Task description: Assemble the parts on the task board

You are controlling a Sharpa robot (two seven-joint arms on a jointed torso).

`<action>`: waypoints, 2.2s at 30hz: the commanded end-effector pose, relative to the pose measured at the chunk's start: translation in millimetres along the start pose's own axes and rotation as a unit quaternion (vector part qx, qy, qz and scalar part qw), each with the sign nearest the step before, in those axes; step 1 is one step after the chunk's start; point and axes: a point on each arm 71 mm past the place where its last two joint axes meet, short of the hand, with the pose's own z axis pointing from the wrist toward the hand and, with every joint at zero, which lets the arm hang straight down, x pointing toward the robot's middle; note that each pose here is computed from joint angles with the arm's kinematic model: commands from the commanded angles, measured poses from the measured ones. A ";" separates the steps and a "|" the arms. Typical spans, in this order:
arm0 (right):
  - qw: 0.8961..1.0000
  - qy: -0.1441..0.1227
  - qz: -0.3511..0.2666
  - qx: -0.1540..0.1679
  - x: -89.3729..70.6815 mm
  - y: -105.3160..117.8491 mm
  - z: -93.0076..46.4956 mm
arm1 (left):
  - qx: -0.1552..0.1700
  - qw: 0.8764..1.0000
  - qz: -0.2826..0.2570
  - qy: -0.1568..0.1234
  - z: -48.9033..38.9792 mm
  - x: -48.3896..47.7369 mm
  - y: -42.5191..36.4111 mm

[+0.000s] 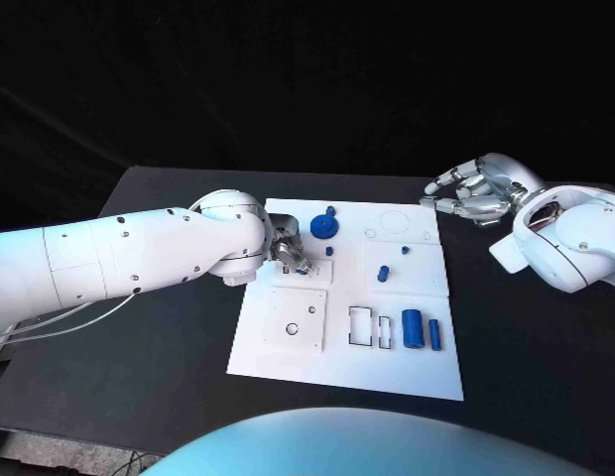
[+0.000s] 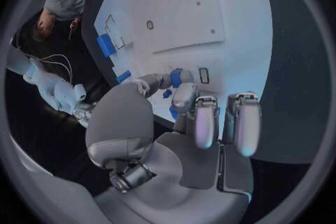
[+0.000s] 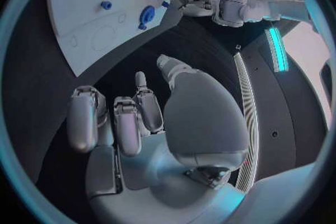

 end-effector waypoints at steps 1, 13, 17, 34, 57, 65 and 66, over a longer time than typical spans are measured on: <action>1.000 0.008 -0.002 -0.002 1.5 0.2 -0.1 | -0.002 1.000 0.010 0.013 0.1 3.3 -0.2; 1.000 0.007 -0.002 -0.002 1.5 0.3 -0.3 | -0.001 1.000 0.008 0.017 1.3 4.0 -2.9; 1.000 0.007 -0.002 -0.002 1.4 0.2 -0.5 | -0.002 1.000 0.007 0.022 2.0 4.4 -3.3; 1.000 0.007 -0.002 -0.003 1.4 0.4 -0.5 | -0.008 0.999 0.005 0.031 5.7 4.7 -5.0; 1.000 0.006 -0.002 -0.002 0.3 -0.7 -1.1 | -0.019 0.999 0.007 0.034 7.4 3.7 -0.9; 1.000 0.007 -0.002 -0.003 0.2 -0.8 -1.1 | -0.022 0.999 0.005 0.033 7.4 3.2 0.2; 1.000 0.007 -0.002 -0.003 0.2 -0.8 -1.2 | -0.022 0.999 0.005 0.032 7.4 3.2 0.3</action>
